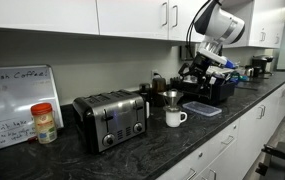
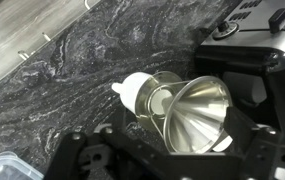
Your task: Remove the filter from the top of the cup
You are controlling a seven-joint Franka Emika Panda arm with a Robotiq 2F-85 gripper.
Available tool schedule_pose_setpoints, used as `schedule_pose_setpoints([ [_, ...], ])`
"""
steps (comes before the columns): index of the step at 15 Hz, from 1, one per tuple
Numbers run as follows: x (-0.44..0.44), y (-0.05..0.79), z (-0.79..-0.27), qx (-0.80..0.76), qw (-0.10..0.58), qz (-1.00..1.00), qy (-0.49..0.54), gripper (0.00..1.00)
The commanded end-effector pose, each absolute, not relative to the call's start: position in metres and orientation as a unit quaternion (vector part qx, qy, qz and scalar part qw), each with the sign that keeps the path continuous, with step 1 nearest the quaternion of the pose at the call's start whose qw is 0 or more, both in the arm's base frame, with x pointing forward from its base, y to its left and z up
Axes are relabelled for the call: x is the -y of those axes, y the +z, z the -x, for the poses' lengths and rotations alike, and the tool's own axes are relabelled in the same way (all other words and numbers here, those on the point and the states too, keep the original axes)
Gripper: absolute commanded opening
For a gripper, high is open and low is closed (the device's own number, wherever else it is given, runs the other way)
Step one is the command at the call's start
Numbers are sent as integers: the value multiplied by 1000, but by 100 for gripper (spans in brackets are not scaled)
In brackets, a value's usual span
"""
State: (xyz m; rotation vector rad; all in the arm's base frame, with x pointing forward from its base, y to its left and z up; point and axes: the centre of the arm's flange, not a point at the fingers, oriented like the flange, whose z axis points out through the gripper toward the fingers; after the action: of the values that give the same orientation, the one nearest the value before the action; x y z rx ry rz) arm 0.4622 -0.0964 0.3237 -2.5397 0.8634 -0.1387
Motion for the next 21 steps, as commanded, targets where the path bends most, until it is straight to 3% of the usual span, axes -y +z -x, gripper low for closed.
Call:
schedule_pose_setpoints([
  [1, 101, 306, -453, -316, 258, 911, -62, 100],
  [16, 84, 266, -487, -315, 219, 919, -88, 100],
  [21, 84, 262, -499, -333, 250, 904, -101, 100],
])
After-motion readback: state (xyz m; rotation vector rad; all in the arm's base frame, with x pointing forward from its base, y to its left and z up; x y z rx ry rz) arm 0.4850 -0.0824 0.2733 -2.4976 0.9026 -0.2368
